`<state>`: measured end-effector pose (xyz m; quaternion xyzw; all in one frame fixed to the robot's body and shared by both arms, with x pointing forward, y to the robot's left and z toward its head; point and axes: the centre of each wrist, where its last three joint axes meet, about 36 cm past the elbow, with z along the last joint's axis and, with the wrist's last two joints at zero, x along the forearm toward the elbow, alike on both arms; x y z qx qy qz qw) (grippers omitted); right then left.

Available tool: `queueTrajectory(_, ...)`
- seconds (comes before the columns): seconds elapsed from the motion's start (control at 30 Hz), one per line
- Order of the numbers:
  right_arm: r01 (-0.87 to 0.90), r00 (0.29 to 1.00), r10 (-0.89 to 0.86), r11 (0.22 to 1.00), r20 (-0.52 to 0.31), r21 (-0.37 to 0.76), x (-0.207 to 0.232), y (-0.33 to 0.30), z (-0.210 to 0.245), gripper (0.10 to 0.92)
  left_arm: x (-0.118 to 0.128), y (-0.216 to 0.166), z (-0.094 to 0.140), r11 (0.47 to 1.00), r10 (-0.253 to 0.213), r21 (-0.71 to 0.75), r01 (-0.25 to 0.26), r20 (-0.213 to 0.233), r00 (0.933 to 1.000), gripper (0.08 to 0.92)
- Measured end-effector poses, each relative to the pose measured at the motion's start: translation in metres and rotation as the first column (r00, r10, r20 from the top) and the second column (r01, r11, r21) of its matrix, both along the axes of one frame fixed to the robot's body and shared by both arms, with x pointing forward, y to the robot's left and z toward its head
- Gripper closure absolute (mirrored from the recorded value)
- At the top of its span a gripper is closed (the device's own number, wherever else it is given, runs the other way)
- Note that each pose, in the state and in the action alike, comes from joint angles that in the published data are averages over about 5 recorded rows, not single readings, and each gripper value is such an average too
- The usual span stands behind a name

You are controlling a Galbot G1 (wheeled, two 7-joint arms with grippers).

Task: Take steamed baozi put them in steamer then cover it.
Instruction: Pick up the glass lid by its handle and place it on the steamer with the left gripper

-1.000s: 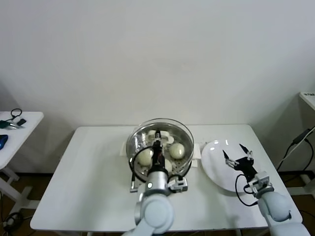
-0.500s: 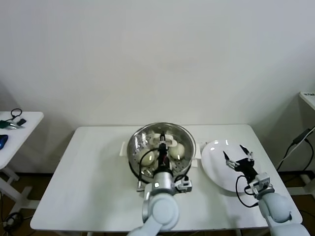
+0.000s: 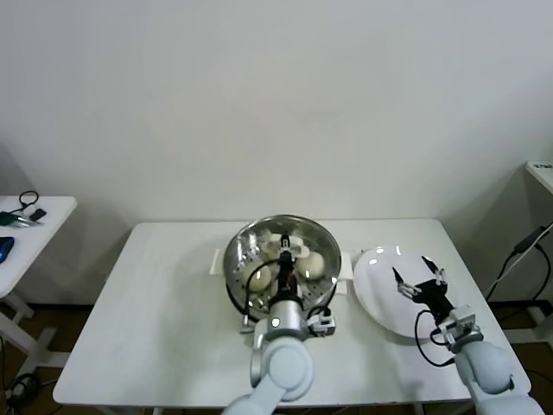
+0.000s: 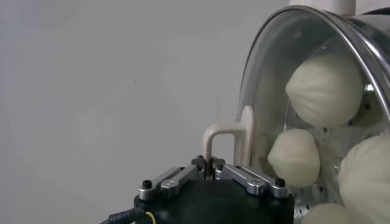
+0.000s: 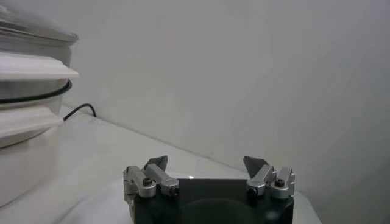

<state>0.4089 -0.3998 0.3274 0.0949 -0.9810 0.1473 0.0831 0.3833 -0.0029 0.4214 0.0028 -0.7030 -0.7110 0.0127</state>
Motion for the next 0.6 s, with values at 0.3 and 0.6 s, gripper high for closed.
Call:
queueTrajectory(0.3,-0.003,1.0,0.003,1.0,-0.003,-0.001,-0.0007,0.0,-0.0019,0.2,-0.0021,0.0039,-0.0028,1.0,0.004,0.009,-0.004,-0.008,1.0,0.862)
queueTrajectory(0.6,-0.006,1.0,0.006,1.0,-0.003,0.002,-0.0009,0.0019,-0.0034,0.2,-0.0024,0.0042,-0.0045,1.0,0.003,0.012,-0.003,-0.009,1.0,0.862)
